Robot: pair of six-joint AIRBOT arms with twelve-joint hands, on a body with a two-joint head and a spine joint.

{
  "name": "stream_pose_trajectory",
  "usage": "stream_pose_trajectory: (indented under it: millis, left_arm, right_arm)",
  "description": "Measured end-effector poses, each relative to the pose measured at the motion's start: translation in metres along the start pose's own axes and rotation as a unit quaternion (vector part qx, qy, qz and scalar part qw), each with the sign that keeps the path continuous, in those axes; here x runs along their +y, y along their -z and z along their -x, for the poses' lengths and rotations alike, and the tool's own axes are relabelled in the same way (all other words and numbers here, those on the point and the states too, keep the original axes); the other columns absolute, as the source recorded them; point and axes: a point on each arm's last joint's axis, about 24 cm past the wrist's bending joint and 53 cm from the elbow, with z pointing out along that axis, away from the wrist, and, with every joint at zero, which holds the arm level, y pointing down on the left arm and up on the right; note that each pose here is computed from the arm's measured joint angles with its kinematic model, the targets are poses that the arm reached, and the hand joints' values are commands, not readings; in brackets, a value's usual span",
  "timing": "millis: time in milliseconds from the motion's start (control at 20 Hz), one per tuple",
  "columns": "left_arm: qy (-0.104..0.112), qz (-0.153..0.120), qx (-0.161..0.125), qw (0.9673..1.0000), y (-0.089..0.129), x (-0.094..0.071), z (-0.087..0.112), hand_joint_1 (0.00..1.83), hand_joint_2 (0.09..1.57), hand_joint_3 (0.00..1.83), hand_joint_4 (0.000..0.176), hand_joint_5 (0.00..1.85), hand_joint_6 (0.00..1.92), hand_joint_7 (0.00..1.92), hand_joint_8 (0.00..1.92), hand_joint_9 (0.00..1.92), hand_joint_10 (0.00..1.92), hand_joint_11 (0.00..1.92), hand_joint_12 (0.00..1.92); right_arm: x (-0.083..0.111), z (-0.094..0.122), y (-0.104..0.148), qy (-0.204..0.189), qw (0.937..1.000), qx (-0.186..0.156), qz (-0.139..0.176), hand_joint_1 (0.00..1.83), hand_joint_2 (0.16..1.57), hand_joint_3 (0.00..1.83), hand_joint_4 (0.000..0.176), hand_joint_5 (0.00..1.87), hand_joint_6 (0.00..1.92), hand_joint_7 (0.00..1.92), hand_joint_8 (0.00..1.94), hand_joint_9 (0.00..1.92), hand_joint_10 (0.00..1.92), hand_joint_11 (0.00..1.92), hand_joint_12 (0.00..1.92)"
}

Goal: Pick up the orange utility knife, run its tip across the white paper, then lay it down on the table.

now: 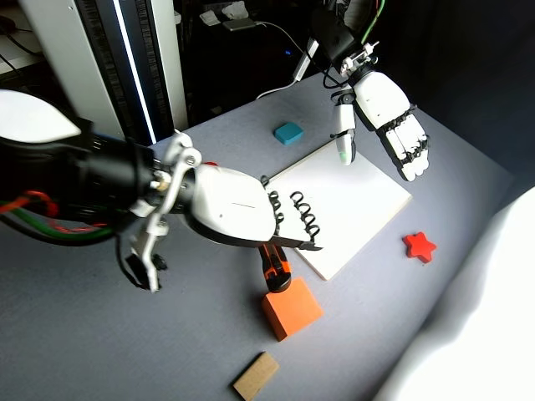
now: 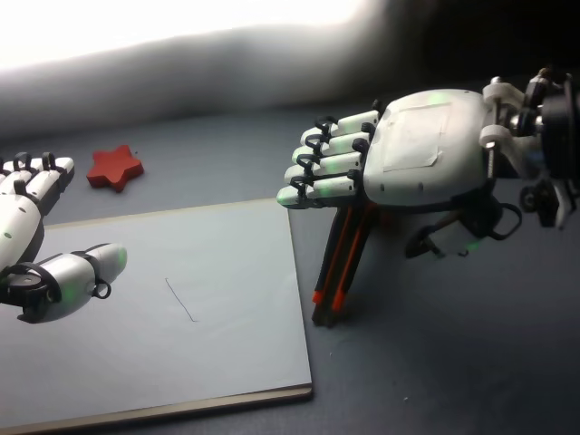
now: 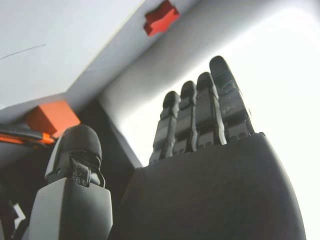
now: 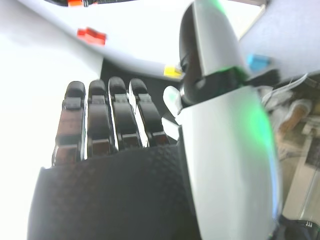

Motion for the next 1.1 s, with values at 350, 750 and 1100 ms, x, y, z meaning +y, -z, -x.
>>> stream_pose_trajectory:
  millis: [350, 750, 1100]
  left_arm:
    - [0.0, 0.001, 0.001, 1.0, 0.0, 0.0, -0.001, 0.14, 1.28, 0.0, 0.007, 0.04, 0.01, 0.06, 0.0, 0.04, 0.0, 0.0, 0.5]
    - [-0.006, 0.005, 0.012, 0.9999, 0.002, 0.005, -0.007, 0.13, 1.29, 0.0, 0.009, 0.03, 0.0, 0.04, 0.0, 0.03, 0.0, 0.0, 0.48]
    - [-0.006, 0.003, 0.019, 0.9998, 0.003, 0.002, -0.013, 0.13, 1.29, 0.0, 0.004, 0.02, 0.0, 0.04, 0.0, 0.04, 0.0, 0.0, 0.5]
  right_arm:
    - [-0.007, -0.017, -0.024, 0.01, 0.9997, 0.021, -0.002, 1.12, 1.07, 0.05, 0.0, 0.0, 0.0, 0.0, 0.0, 0.0, 0.0, 0.0, 0.0]
    - [-0.01, -0.042, -0.046, 0.028, 0.9985, 0.048, 0.004, 1.12, 1.1, 0.07, 0.0, 0.0, 0.0, 0.0, 0.0, 0.0, 0.0, 0.0, 0.0]
    - [-0.009, -0.053, -0.057, 0.028, 0.9979, 0.057, 0.008, 1.14, 1.12, 0.09, 0.0, 0.0, 0.0, 0.0, 0.0, 0.0, 0.0, 0.0, 0.0]
